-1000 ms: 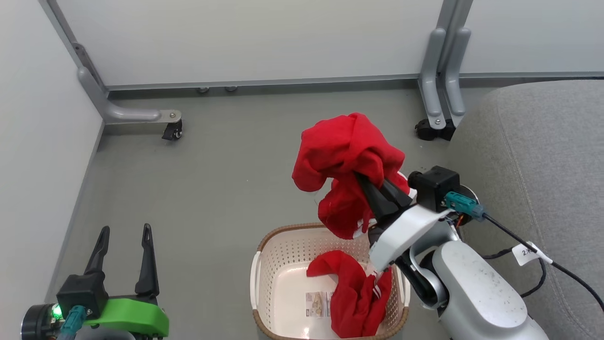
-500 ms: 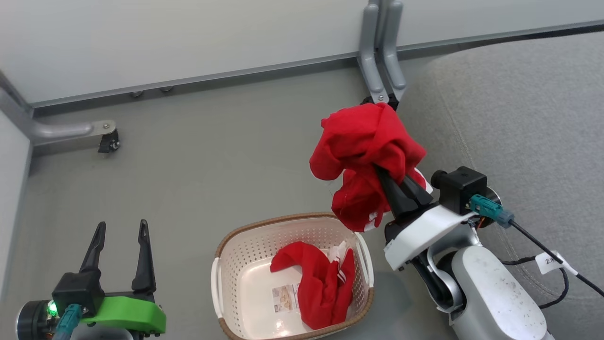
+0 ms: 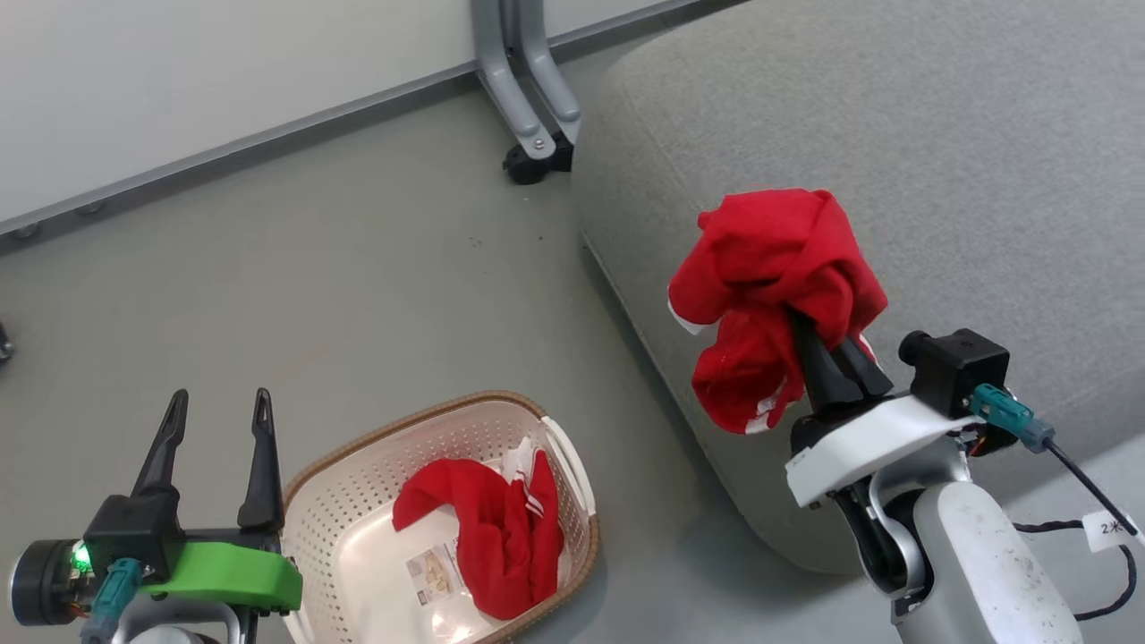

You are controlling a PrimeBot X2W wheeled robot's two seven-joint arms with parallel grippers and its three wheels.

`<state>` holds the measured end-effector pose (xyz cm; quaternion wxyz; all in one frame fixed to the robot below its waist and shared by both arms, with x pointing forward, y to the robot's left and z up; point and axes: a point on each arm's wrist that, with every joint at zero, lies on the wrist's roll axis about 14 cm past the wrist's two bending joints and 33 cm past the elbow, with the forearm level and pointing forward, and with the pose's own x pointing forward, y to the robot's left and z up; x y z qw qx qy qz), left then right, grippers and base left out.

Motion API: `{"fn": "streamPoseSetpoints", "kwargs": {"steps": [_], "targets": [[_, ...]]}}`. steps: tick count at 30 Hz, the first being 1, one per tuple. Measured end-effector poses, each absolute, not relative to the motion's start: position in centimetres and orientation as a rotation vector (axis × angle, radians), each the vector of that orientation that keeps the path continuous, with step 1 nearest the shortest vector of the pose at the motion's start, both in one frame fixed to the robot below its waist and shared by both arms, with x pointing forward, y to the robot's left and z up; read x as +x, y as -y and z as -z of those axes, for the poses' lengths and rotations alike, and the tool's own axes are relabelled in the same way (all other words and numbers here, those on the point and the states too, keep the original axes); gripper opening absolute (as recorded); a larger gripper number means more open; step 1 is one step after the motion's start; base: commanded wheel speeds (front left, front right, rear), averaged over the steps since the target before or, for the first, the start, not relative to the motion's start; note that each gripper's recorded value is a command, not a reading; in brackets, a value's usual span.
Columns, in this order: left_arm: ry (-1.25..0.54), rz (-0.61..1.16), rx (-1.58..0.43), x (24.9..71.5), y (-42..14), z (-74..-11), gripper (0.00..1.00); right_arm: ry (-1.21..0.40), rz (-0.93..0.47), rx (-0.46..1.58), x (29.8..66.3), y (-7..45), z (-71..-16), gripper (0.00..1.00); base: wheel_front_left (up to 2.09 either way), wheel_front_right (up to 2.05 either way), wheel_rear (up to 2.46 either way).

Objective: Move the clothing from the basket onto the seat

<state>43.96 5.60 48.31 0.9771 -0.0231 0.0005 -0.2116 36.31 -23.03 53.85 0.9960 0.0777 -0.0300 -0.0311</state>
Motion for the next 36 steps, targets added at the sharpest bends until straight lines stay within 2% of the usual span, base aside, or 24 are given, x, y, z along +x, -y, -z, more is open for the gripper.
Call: {"fn": "streamPoseSetpoints", "kwargs": {"steps": [7, 14, 20, 27, 36], "targets": [[0.000, 0.513, -0.056, 45.7, -2.6, -47.9, 1.00, 0.059, 0.235, 0.145, 34.8, 28.3, -53.0, 0.00, 0.00, 0.00, 0.00], [0.029, 0.568, -0.069, 48.2, -0.9, -48.0, 1.00, 0.097, 0.377, 0.128, 36.5, 33.7, -53.4, 0.00, 0.00, 0.00, 0.00], [0.053, 0.580, -0.049, 51.1, -1.4, -47.2, 1.00, 0.141, 0.441, 0.100, 40.7, 37.8, -54.2, 0.00, 0.00, 0.00, 0.00], [0.024, 0.542, -0.066, 53.5, -2.8, -43.9, 1.00, 0.141, 0.451, 0.034, 46.5, 41.0, -54.2, 0.00, 0.00, 0.00, 0.00], [-0.033, 0.501, -0.073, 54.9, -4.6, -39.3, 1.00, 0.029, 0.483, 0.004, 51.2, 43.9, -49.3, 0.00, 0.00, 0.00, 0.00]]}}
